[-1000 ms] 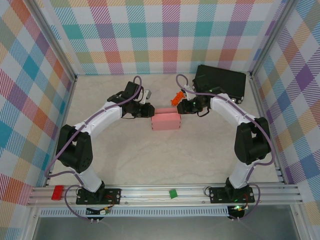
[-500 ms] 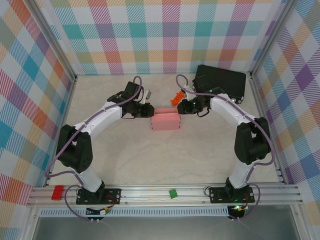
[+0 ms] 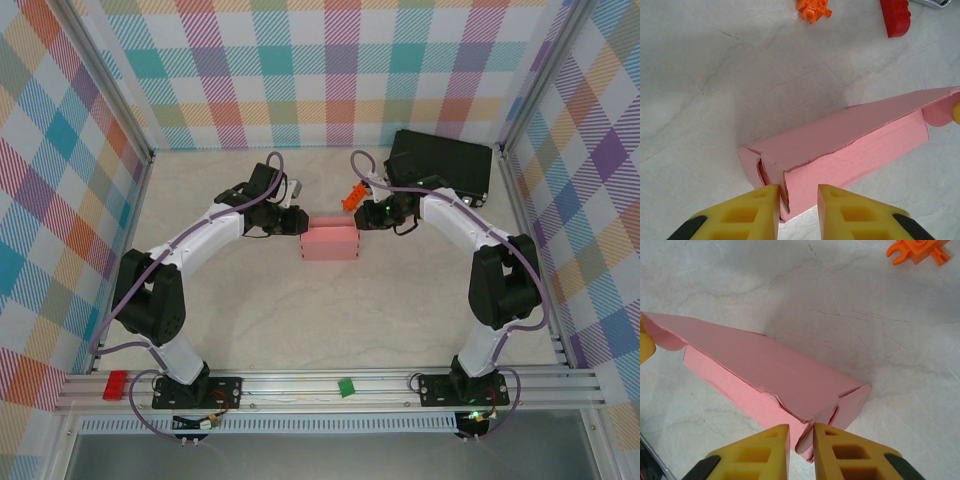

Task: Fold the paper box

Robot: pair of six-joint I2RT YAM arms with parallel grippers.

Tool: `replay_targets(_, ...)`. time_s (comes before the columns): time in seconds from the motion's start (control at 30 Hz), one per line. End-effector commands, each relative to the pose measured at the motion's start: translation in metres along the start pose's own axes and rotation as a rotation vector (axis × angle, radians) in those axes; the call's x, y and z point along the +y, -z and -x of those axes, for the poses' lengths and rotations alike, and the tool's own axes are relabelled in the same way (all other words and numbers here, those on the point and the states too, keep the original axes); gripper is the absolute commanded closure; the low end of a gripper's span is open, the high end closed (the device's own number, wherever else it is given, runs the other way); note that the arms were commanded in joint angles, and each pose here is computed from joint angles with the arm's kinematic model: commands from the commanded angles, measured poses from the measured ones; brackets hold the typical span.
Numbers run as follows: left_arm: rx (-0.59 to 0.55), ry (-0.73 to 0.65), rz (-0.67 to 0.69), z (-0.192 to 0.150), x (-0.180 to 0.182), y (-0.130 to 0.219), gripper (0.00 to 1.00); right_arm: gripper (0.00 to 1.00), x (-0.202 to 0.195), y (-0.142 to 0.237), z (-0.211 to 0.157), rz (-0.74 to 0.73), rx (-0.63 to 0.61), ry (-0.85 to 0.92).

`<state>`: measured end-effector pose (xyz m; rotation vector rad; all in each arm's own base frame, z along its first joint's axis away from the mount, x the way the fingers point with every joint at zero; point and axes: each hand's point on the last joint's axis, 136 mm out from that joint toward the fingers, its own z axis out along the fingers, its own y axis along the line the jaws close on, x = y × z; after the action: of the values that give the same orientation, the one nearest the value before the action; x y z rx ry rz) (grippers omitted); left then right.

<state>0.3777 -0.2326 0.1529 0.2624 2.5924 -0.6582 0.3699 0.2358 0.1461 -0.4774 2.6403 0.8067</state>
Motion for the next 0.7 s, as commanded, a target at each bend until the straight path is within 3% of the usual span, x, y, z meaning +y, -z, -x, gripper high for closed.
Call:
replay_targets(0.0, -0.014, -0.019, 0.012, 0.0036, 0.0015, 0.0105, 0.73, 0.80, 0.0043, -0.0063, -0.0040, 0.017, 0.013, -0.004)
replay_targets(0.67, -0.025, -0.027, 0.059, 0.0012, 0.0102, 0.0138, 0.78, 0.82, 0.0055, -0.0087, -0.0030, 0.027, 0.017, -0.012)
